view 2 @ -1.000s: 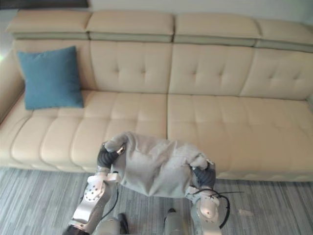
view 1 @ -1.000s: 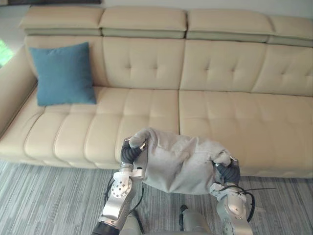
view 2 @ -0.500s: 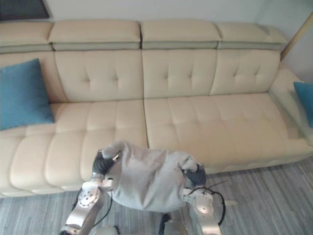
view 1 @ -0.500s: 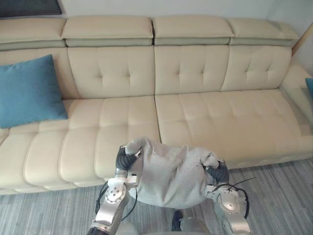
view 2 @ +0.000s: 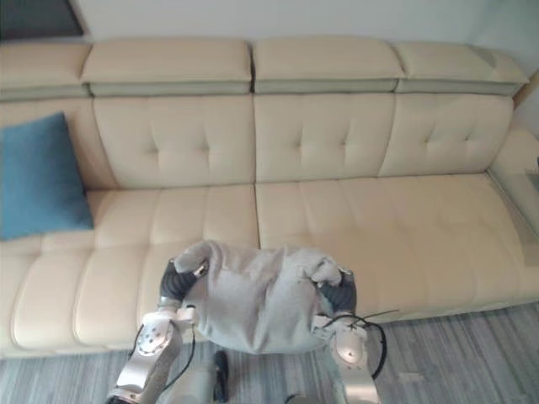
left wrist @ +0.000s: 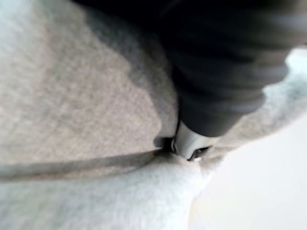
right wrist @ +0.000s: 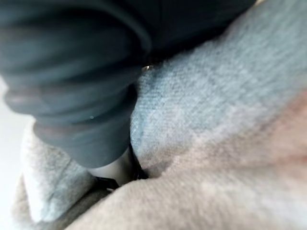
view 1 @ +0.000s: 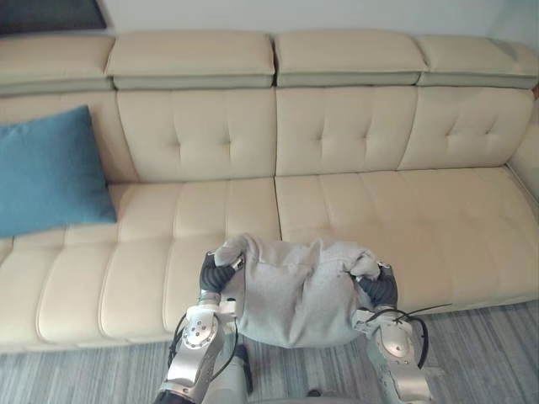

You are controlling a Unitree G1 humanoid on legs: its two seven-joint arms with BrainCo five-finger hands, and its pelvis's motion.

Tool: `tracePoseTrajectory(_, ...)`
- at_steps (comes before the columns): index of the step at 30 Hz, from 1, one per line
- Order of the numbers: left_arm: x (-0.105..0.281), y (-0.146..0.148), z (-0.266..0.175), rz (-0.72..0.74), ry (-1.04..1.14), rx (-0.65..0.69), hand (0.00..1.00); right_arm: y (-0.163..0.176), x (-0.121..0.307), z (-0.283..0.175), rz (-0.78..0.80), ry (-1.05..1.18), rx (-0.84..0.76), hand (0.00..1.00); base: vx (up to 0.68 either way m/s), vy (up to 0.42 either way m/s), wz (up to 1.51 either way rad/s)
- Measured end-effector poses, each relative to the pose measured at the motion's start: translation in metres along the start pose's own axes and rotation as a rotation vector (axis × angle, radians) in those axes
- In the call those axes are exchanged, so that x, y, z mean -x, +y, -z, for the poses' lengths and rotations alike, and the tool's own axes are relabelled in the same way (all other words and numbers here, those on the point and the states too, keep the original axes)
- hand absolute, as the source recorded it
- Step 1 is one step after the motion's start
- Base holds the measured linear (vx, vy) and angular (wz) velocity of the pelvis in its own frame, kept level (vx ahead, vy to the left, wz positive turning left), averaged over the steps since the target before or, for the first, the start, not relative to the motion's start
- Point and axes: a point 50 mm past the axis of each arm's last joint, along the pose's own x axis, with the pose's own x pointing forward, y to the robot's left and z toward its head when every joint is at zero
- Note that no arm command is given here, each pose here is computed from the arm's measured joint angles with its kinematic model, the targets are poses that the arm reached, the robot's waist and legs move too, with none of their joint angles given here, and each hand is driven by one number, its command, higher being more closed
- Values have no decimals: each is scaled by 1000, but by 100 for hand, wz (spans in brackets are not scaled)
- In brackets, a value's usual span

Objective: Pick up cushions and gather them together orderly.

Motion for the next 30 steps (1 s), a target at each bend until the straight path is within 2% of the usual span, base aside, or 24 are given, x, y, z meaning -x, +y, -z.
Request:
tracePoseTrajectory(9, -3, 4, -4, 24, -15, -43, 100, 1, -4, 15, -14, 57, 42, 100, 123, -62, 30)
tracePoseTrajectory(12, -4, -2, 2, 30, 9, -26, 100, -6, -10, 14, -21, 51, 95, 100, 61, -165, 12)
tracePoseTrajectory(17, -5, -5, 1, 35, 4, -15, 100, -6, -11, 9, -22, 31, 93, 100, 2, -140, 28)
tracePoseTrajectory(24, -9, -13, -6, 58, -26, -11, 100, -1, -16, -21, -24, -95, 69, 100, -14, -36, 29)
tracePoseTrajectory(30, -45, -24, -56, 81, -221, -84, 100, 11, -54, -73, -25, -301, 123, 100, -57, 0, -1)
